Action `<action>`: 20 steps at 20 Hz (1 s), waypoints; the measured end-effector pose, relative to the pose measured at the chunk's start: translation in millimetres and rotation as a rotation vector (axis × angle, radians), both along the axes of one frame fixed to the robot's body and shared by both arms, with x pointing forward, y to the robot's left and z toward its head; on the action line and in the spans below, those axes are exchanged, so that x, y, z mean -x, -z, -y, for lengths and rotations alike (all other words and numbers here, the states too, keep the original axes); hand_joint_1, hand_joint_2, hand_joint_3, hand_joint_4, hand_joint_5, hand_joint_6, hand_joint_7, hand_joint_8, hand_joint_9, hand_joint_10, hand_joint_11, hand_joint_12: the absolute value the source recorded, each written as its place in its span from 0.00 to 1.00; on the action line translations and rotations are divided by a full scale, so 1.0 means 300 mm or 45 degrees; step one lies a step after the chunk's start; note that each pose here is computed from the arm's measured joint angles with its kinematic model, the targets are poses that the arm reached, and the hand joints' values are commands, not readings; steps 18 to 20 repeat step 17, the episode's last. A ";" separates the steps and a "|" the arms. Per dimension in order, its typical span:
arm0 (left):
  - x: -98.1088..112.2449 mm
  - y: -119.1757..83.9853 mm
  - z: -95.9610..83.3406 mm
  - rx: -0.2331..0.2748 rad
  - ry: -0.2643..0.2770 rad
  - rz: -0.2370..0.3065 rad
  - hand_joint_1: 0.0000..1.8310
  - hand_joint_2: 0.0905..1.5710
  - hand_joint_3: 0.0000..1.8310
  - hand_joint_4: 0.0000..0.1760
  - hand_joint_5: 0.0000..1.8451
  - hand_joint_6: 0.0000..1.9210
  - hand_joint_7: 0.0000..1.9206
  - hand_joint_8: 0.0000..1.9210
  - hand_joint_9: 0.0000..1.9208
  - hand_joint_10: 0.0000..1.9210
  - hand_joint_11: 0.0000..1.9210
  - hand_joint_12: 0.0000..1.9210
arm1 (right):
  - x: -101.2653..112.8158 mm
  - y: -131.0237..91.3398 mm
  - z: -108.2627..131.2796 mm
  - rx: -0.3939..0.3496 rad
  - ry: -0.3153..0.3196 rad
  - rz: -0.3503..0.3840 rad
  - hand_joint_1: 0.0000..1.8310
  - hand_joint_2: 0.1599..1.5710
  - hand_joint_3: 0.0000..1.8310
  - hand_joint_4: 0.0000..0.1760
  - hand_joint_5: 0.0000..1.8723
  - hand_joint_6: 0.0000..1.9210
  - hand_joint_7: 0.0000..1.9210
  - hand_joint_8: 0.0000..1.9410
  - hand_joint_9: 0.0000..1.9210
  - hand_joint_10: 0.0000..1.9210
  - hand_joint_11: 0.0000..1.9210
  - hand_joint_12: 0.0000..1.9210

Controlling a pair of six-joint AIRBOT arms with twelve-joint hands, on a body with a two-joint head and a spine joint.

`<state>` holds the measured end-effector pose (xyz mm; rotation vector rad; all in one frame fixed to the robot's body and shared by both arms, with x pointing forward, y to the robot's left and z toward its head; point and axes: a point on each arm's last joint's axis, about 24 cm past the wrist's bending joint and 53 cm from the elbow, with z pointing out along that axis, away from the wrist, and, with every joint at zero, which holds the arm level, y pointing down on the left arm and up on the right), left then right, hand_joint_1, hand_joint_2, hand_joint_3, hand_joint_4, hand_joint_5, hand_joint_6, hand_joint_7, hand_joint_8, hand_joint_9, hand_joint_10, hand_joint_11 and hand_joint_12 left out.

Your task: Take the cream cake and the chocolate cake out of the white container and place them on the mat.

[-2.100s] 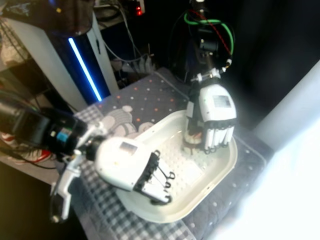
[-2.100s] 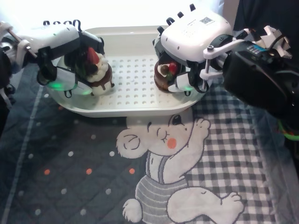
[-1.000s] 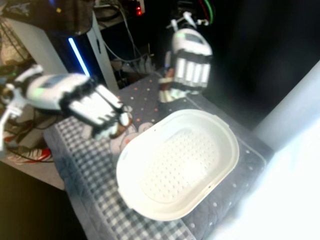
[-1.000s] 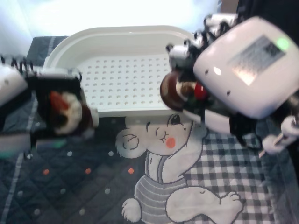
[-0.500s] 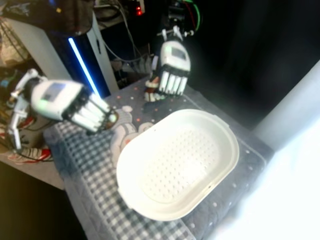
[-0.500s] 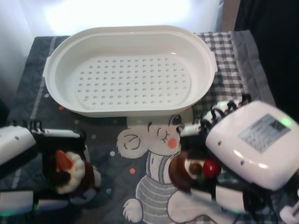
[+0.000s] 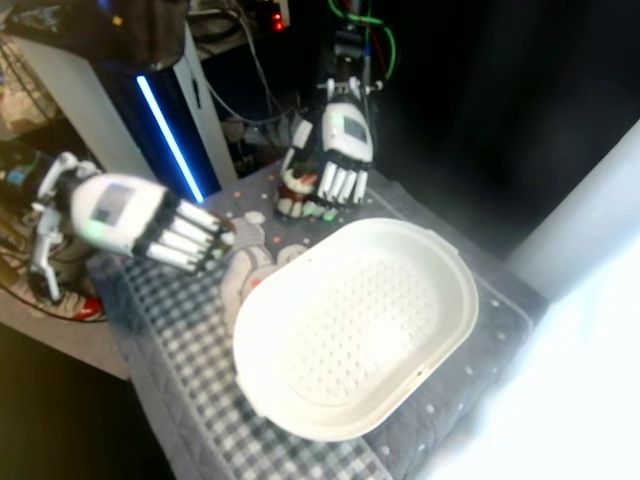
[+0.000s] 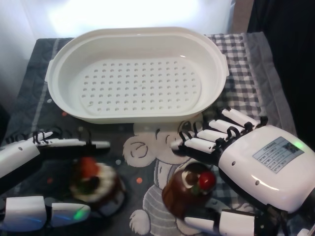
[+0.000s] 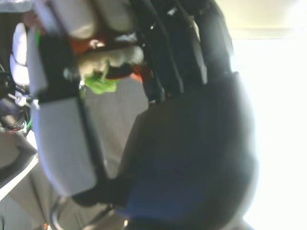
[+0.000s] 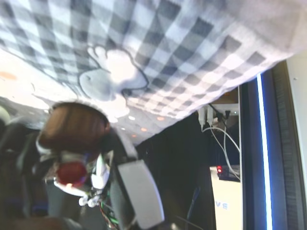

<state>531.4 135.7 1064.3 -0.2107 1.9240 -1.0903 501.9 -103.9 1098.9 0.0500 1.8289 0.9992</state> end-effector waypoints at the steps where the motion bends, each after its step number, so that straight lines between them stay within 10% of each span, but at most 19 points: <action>1: 0.001 -0.001 -0.005 0.004 -0.005 0.003 0.35 0.54 0.00 0.70 0.14 0.00 0.10 0.00 0.09 0.08 0.00 0.49 | 0.000 0.000 0.000 0.000 0.000 0.000 0.39 0.53 0.00 0.00 0.20 0.02 0.20 0.06 0.12 0.29 0.00 0.72; 6: 0.002 -0.017 -0.087 0.017 -0.102 0.008 0.35 0.53 0.00 0.77 0.15 0.00 0.13 0.00 0.14 0.05 0.00 0.60 | -0.015 -0.040 0.032 -0.001 0.031 0.048 0.32 0.54 0.00 0.00 0.22 0.01 0.22 0.05 0.06 0.44 0.00 0.78; 9: -0.043 -0.109 -0.173 0.035 -0.204 0.121 0.34 0.59 0.00 0.01 0.27 0.01 0.26 0.01 0.26 0.05 0.10 0.56 | -0.058 -0.136 0.088 -0.037 0.098 0.179 0.34 0.54 0.00 0.00 0.23 0.13 0.25 0.25 0.15 0.55 0.03 0.87; 10: -0.065 -0.176 -0.203 0.062 -0.239 0.204 0.35 0.66 0.00 0.00 0.35 0.01 0.37 0.02 0.36 0.06 0.19 0.52 | -0.086 -0.182 0.127 -0.047 0.139 0.253 0.33 0.56 0.02 0.00 0.15 0.44 0.24 0.52 0.19 0.61 0.03 0.87; 11: -0.078 -0.221 -0.224 0.078 -0.260 0.261 0.35 0.66 0.00 0.00 0.35 0.01 0.37 0.02 0.36 0.06 0.19 0.52 | -0.108 -0.212 0.160 -0.059 0.180 0.301 0.33 0.56 0.02 0.00 0.15 0.44 0.24 0.52 0.19 0.61 0.03 0.87; 12: -0.094 -0.285 -0.249 0.092 -0.276 0.346 0.34 0.72 0.00 0.00 0.38 0.00 0.43 0.01 0.43 0.05 0.25 0.53 | -0.140 -0.261 0.218 -0.094 0.258 0.372 0.38 0.37 0.29 0.00 0.12 0.56 0.22 0.59 0.20 0.66 0.09 0.87; 14: -0.110 -0.412 -0.274 0.137 -0.300 0.501 0.34 0.73 0.00 0.00 0.37 0.00 0.44 0.00 0.46 0.03 0.28 0.54 | -0.174 -0.365 0.313 -0.121 0.357 0.527 0.41 0.26 0.43 0.00 0.01 0.65 0.15 0.70 0.13 0.76 0.06 0.93; 17: -0.108 -0.604 -0.269 0.217 -0.286 0.770 0.28 0.75 0.00 0.00 0.34 0.00 0.40 0.00 0.44 0.01 0.28 0.47 | -0.168 -0.507 0.392 -0.178 0.423 0.744 0.32 0.24 0.51 0.00 0.00 0.46 0.09 0.74 0.11 0.75 0.04 0.97; 20: -0.108 -0.604 -0.269 0.217 -0.286 0.770 0.28 0.75 0.00 0.00 0.34 0.00 0.40 0.00 0.44 0.01 0.28 0.47 | -0.168 -0.507 0.392 -0.178 0.423 0.744 0.32 0.24 0.51 0.00 0.00 0.46 0.09 0.74 0.11 0.75 0.04 0.97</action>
